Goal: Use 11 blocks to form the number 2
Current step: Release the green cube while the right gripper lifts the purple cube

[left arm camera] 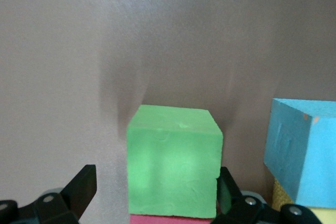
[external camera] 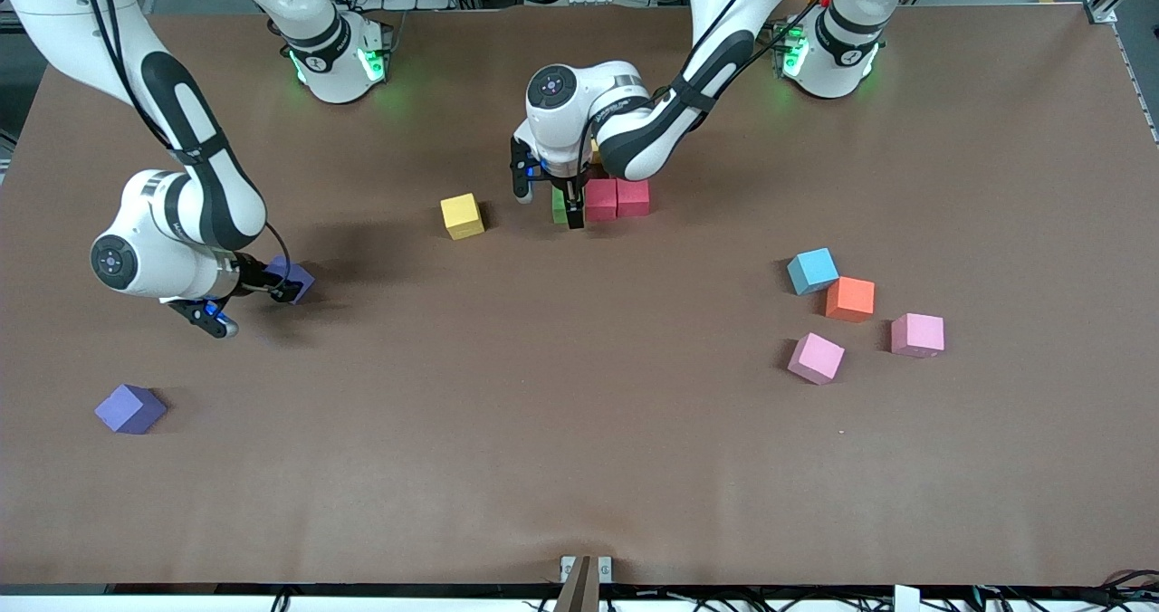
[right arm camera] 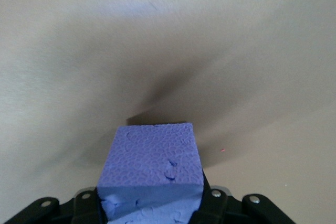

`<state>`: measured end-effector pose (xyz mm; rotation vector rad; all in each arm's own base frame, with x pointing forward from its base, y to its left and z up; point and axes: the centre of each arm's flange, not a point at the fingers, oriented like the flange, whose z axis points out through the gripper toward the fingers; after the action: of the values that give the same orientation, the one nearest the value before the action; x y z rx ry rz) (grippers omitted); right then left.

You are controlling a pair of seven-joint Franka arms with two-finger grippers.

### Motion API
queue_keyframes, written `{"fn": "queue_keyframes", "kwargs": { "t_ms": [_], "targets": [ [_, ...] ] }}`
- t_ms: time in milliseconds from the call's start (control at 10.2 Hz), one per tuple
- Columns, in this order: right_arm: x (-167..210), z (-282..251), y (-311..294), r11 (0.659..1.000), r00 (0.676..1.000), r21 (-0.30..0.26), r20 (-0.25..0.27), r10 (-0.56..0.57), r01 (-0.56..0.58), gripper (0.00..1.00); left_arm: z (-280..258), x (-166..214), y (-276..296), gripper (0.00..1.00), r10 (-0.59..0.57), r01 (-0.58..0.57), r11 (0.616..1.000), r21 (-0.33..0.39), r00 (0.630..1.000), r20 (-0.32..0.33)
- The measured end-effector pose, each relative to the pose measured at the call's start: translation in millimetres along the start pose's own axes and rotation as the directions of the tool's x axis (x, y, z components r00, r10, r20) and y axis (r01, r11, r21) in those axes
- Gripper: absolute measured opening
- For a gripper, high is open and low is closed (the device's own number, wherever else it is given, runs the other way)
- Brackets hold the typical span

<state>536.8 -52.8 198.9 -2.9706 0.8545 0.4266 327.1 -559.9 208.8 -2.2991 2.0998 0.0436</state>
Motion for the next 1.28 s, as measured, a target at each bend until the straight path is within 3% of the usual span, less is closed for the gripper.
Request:
{"fn": "queue_keyframes", "kwargs": {
  "t_ms": [491, 785, 982, 1276],
  "targets": [
    [-25, -76, -41, 0.992, 0.983, 0.032, -0.138, -0.120, 0.125, 0.61, -81, -3, 11, 1.00, -0.062, 0.060, 0.998, 0.032, 0.996, 0.059],
    [-57, -114, -76, 0.971, 0.952, 0.035, -0.208, -0.225, 0.237, 0.61, -152, -35, -25, 1.00, -0.172, 0.169, 0.984, 0.064, 0.983, 0.061],
    [-82, -130, -102, 0.948, 0.923, 0.027, -0.241, -0.301, 0.316, 0.61, -205, -92, -102, 1.00, -0.334, 0.325, 0.941, 0.096, 0.939, 0.087],
    [-114, -135, -141, 0.918, 0.887, 0.008, -0.259, -0.382, 0.397, 0.61, -240, -217, -232, 1.00, -0.583, 0.576, 0.812, 0.096, 0.808, 0.087]
  ]
}}
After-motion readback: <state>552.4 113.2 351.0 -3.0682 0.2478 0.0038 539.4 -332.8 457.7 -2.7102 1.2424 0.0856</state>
